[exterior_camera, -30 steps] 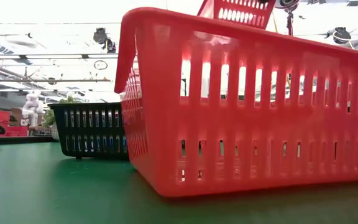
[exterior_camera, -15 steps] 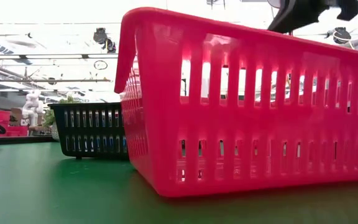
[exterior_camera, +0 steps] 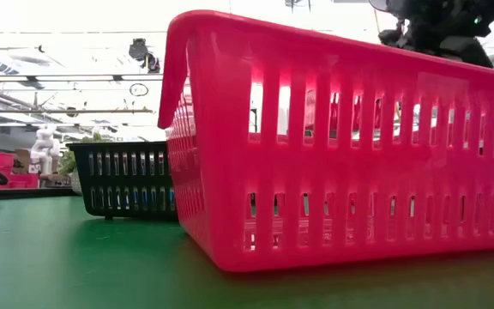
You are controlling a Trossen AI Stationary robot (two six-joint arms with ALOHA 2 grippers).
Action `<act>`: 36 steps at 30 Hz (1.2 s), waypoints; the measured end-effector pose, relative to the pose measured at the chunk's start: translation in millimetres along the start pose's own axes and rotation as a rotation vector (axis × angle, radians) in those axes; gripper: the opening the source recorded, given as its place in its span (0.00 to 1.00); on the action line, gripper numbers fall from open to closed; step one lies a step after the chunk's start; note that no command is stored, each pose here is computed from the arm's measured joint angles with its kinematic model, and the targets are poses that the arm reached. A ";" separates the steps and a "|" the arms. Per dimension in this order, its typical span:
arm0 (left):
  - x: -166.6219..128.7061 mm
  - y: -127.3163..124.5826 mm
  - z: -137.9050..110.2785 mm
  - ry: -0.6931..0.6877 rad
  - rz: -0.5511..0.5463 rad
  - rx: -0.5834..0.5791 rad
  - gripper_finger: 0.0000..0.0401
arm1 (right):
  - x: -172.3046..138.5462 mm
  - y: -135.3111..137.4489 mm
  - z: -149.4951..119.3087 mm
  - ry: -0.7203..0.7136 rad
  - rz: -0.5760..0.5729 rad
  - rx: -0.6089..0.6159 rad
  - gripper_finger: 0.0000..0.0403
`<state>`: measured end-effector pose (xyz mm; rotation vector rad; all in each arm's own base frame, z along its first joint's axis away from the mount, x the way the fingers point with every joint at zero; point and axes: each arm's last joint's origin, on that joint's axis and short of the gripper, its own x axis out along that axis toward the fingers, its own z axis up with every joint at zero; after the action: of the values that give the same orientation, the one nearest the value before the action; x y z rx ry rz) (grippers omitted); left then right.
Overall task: Stack baskets by color
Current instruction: Stack the top left red bin on top of the top right red bin
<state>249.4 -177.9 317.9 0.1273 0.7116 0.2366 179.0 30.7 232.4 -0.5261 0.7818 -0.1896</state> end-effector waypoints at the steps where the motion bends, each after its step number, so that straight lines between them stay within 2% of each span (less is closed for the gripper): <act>1: 0.9 1.0 0.5 0.001 0.004 -0.002 0.34 | 1.7 -0.4 -1.7 0.005 0.009 0.005 0.02; 19: 1.6 1.8 1.0 0.001 0.007 0.006 0.34 | 27.6 -0.6 -29.9 0.044 0.071 0.060 0.02; 36: 1.1 1.4 0.9 0.001 0.005 0.002 0.34 | 31.7 0.5 -32.5 0.071 0.071 0.109 0.02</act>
<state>250.5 -176.3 318.1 0.1309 0.7123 0.2404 178.1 7.6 193.3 -0.3899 0.8527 -0.1844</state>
